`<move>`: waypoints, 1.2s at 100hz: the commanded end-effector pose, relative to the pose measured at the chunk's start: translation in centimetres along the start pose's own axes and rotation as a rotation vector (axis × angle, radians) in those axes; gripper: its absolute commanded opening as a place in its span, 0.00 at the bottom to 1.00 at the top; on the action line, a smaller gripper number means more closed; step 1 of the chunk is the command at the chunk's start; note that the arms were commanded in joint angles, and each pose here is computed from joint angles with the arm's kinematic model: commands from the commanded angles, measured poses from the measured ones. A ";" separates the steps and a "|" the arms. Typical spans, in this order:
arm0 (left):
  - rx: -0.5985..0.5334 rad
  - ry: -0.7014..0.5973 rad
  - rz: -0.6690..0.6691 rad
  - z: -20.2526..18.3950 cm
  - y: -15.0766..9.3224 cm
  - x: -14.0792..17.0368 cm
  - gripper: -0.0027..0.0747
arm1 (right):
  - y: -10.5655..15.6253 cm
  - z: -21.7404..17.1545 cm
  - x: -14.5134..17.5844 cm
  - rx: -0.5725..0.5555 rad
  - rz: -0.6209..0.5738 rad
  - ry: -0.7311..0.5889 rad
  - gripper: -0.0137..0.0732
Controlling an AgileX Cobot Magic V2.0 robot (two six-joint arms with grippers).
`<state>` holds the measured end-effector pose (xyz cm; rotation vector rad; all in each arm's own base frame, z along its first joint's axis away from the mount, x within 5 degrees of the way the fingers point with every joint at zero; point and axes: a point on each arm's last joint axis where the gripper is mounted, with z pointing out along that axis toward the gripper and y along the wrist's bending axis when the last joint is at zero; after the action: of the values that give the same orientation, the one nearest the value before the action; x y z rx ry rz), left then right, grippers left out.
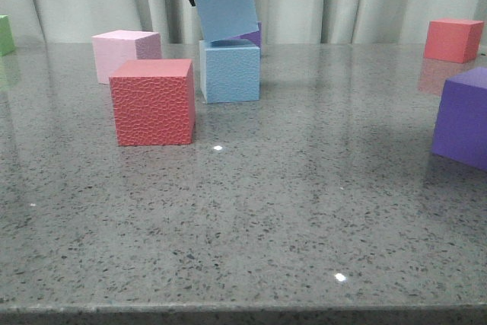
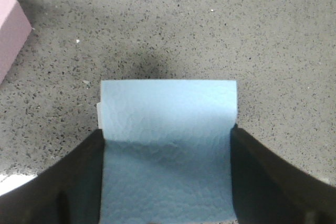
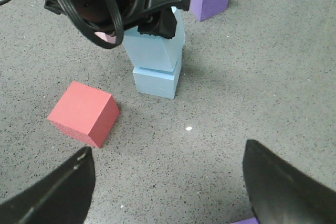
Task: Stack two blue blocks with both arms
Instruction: 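Lower the held cube onto the placed light blue cube and open the left gripper, then raise the left gripper away from the stack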
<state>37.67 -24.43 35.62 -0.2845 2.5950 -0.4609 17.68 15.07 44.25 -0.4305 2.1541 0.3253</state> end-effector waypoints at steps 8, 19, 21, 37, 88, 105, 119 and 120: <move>0.106 -0.086 -0.006 -3.8 -1.0 -0.6 0.52 | -0.3 -1.6 -1.2 -0.015 -0.011 -0.117 0.82; 0.103 -0.083 -0.006 -3.8 -1.0 -0.6 0.62 | -0.3 -1.6 -1.2 -0.013 -0.011 -0.113 0.82; 0.101 -0.081 -0.006 -3.8 -1.0 -0.6 0.62 | -0.3 -1.6 -1.1 -0.012 -0.011 -0.111 0.82; 0.099 -0.080 0.001 -3.8 -0.9 -0.6 0.68 | -0.3 -1.6 -1.1 -0.008 -0.010 -0.104 0.82; 0.055 -0.152 0.056 -6.7 -1.2 -0.7 0.69 | -0.3 -1.8 -1.3 -0.018 -0.014 -0.138 0.82; 0.076 -0.241 0.136 -9.5 -2.5 -0.2 0.69 | -0.6 -1.9 -0.5 -0.028 -0.034 -0.176 0.82; 0.011 -0.320 0.236 -11.5 -3.0 0.9 0.69 | -0.9 -2.3 1.1 -0.073 -0.048 -0.251 0.82; 0.006 -0.323 0.246 -11.6 -3.1 1.1 0.69 | -0.9 -2.4 1.2 -0.075 -0.050 -0.256 0.82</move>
<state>33.87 -25.51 41.47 -0.0774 2.4264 -0.3156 16.58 14.02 43.19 -0.4568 2.0514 0.3575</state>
